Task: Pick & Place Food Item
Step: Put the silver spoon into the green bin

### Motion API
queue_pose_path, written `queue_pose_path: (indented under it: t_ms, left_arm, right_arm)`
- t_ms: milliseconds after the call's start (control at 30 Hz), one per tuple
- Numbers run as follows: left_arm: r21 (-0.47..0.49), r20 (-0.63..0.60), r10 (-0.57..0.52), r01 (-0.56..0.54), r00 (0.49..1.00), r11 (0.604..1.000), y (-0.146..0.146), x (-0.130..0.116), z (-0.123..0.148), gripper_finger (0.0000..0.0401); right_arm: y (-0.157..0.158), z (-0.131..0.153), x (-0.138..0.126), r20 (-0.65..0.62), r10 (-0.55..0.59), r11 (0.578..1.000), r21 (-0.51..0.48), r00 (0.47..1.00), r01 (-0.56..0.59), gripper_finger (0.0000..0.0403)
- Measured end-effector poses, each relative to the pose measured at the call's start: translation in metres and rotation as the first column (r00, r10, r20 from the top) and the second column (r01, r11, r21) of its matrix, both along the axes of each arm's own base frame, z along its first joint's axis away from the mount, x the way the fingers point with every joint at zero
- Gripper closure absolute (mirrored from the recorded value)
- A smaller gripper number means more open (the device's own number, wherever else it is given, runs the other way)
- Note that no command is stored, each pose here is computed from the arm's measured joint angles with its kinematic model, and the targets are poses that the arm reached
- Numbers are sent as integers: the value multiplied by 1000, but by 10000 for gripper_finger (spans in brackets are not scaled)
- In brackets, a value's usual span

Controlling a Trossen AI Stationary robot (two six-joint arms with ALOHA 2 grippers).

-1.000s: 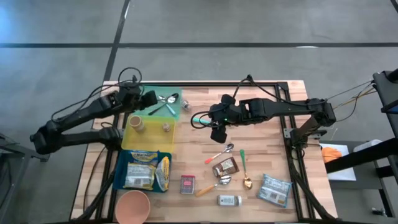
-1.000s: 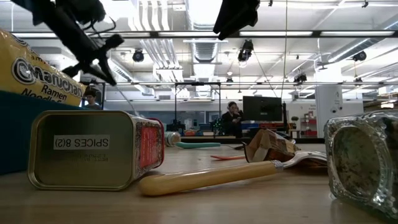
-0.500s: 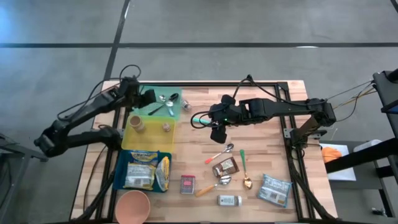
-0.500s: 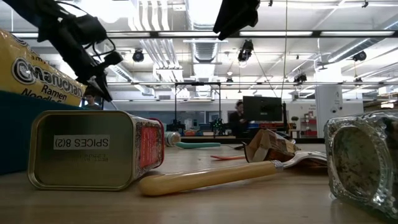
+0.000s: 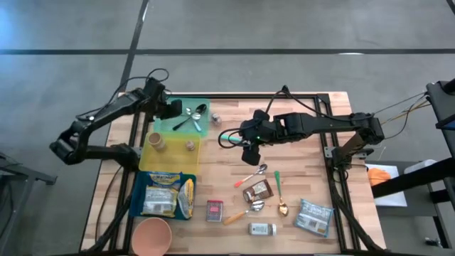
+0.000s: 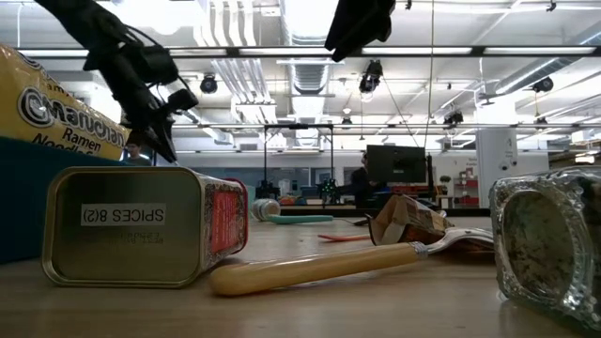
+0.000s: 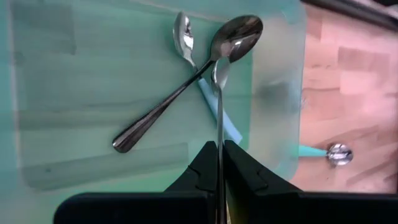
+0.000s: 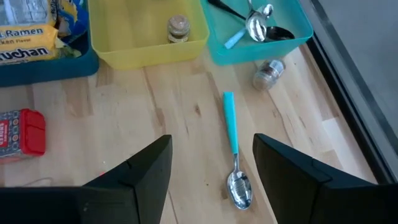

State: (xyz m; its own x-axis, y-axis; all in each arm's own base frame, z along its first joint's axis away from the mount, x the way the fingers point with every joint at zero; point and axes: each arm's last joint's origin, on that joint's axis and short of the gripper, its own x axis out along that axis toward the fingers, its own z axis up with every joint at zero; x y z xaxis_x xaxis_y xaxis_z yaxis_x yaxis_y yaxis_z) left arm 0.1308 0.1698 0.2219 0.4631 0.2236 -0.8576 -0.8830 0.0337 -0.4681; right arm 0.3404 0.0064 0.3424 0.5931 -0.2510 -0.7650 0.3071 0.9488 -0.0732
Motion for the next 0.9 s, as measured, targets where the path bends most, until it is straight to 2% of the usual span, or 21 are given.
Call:
queue_pose_path:
  t_ms: [433, 600, 733, 900]
  left_arm:
    - [-140, -145, -132, 112, 981, 984, 15, 10, 8, 391]
    - [-199, -267, -120, 67, 956, 978, 11, 4, -2, 391]
    - [-221, -325, -140, 68, 935, 973, 10, 2, -5, 391]
    - [-186, -306, -153, 99, 940, 978, 10, 2, 2, 391]
  right_arm:
    - [3, 0, 0, -1, 8, 1000, 2, 1000, -8, 179]
    - [6, 0, 0, -1, 18, 1000, 3, 1000, -18, 179]
    - [7, 0, 0, -3, 18, 1000, 3, 1000, -18, 179]
    - [7, -1, -1, -8, 18, 1000, 2, 1000, -18, 179]
